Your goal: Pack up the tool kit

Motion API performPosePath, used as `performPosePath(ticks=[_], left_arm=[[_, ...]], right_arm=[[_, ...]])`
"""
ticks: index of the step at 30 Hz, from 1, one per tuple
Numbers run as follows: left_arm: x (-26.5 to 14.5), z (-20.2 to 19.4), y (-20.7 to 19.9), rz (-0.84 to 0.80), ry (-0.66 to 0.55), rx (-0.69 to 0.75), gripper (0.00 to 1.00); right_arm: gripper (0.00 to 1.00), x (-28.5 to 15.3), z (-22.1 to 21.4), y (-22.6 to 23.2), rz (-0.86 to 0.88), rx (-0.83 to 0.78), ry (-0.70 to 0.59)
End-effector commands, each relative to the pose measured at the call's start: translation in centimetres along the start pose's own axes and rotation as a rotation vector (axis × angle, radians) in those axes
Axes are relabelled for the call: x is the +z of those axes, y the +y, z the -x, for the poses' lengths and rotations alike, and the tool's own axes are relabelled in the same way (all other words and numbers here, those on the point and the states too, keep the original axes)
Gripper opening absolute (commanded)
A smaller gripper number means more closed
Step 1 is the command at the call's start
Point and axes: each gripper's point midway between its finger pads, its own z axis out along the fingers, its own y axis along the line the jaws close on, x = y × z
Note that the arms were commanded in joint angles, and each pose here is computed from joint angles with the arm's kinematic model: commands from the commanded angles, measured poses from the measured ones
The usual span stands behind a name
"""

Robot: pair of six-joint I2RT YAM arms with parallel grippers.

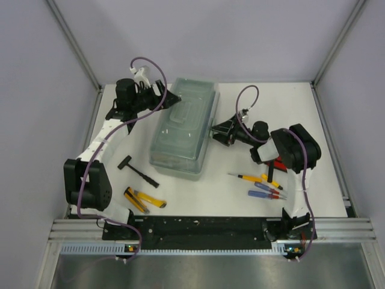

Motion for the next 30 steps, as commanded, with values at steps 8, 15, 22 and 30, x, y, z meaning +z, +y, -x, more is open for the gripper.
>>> performPosePath(ticks=[8,15,22,30], left_arm=[[-1.4,-17.4,5.3,0.198,0.532,-0.377,0.79],[-1.2,-19.4,4.5,0.179,0.595,-0.405,0.73],[-1.4,-20.8,5.1,0.222,0.612,-0.436,0.69],[-1.2,-21.0,5.5,0.244,0.611,-0.446,0.69]], right_arm=[[0.65,2.3,-0.5,5.4,0.153,-0.206,0.063],[0.55,3.5,-0.6,4.5,0.086,-0.198,0.081],[0.43,3.6,0.4,4.3,-0.011,-0.205,0.032],[0.33,3.7,1.2,4.2,-0.079,-0.194,-0.027]])
